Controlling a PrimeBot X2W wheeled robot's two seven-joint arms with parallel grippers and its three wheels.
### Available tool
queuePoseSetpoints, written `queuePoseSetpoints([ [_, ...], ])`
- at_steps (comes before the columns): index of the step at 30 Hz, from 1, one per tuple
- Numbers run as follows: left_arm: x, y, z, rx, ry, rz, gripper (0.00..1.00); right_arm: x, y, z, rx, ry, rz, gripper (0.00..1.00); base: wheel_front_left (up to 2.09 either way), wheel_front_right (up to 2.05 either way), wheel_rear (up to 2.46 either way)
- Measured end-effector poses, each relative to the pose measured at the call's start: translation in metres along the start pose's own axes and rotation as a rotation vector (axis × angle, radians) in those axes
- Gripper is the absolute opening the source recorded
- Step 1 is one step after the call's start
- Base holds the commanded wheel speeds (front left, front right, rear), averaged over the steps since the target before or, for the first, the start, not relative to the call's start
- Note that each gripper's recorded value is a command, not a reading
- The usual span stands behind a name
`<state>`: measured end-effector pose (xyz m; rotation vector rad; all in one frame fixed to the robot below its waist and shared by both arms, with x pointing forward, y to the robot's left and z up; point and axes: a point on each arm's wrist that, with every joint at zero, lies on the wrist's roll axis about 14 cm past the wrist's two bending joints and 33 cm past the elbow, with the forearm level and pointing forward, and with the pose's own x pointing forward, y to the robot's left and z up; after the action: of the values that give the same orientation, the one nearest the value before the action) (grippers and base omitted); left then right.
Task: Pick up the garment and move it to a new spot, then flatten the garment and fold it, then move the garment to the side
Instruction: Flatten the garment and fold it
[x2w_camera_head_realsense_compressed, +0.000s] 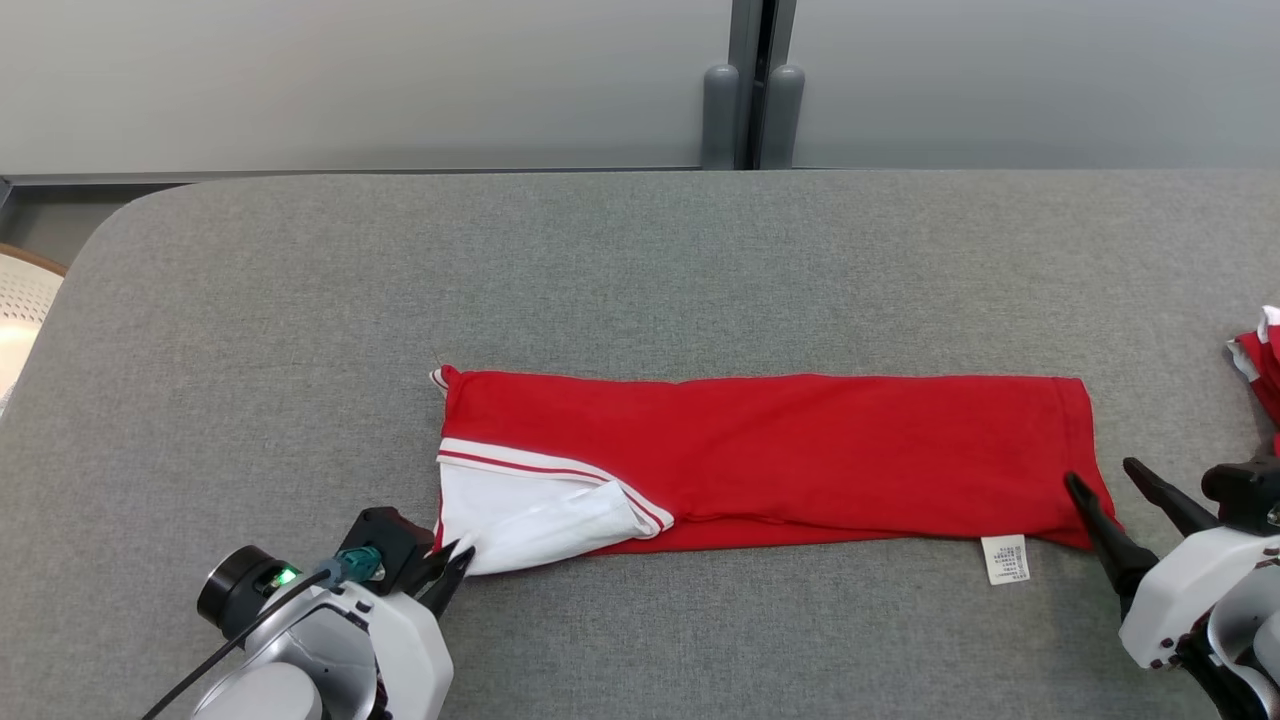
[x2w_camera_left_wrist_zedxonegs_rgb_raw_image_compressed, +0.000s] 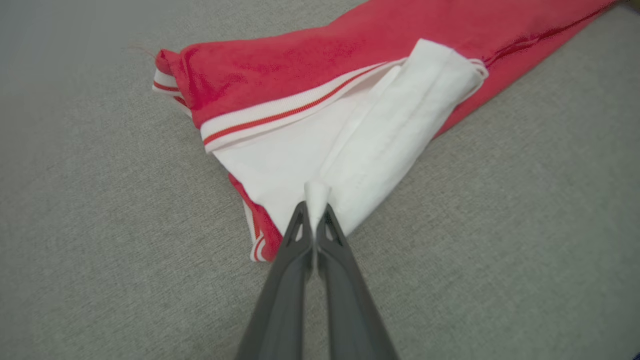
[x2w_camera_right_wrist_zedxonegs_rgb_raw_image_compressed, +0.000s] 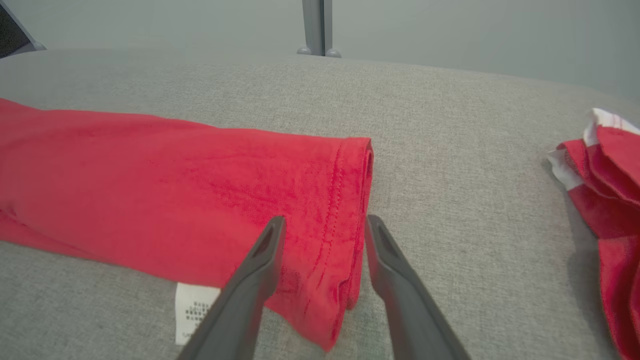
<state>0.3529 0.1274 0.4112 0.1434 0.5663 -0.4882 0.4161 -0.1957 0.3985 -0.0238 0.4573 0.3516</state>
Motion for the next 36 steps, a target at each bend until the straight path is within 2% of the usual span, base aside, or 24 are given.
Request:
queuePoseSetpoints([
  [1,0.000,0.001,-0.002,0.005,0.004,0.009,1.00,-0.001,0.002,-0.004,0.009,0.025,0.007,1.00,0.00,0.00,0.00],
  [4,0.002,0.007,-0.001,0.008,-0.014,0.042,1.00,-0.005,-0.006,-0.003,-0.010,0.030,-0.006,1.00,0.00,0.00,0.00],
  [9,0.000,0.024,0.023,-0.061,-0.142,0.138,1.00,-0.003,-0.013,0.036,-0.014,-0.101,-0.028,1.00,0.00,0.00,0.00],
  [16,-0.032,0.065,0.103,-0.273,-0.592,0.324,1.00,-0.006,-0.004,0.108,0.001,-0.354,-0.032,1.00,0.00,0.00,0.00],
  [18,-0.042,0.070,0.116,-0.324,-0.673,0.349,1.00,-0.012,0.002,0.134,-0.001,-0.450,-0.031,1.00,0.00,0.00,0.00],
  [21,-0.057,0.073,0.130,-0.390,-0.765,0.368,1.00,-0.026,0.006,0.153,-0.033,-0.556,-0.063,1.00,0.00,0.00,0.00],
  [24,-0.069,0.070,0.137,-0.428,-0.845,0.384,1.00,-0.033,0.026,0.144,-0.016,-0.589,-0.061,1.00,0.00,0.00,0.00],
  [30,-0.071,0.057,0.111,-0.468,-0.836,0.387,1.00,-0.042,0.046,0.122,0.067,-0.595,-0.078,1.00,0.00,0.00,0.00],
  [36,-0.068,0.057,0.086,-0.441,-0.778,0.397,1.00,-0.041,0.057,0.101,0.099,-0.553,-0.079,1.00,0.00,0.00,0.00],
])
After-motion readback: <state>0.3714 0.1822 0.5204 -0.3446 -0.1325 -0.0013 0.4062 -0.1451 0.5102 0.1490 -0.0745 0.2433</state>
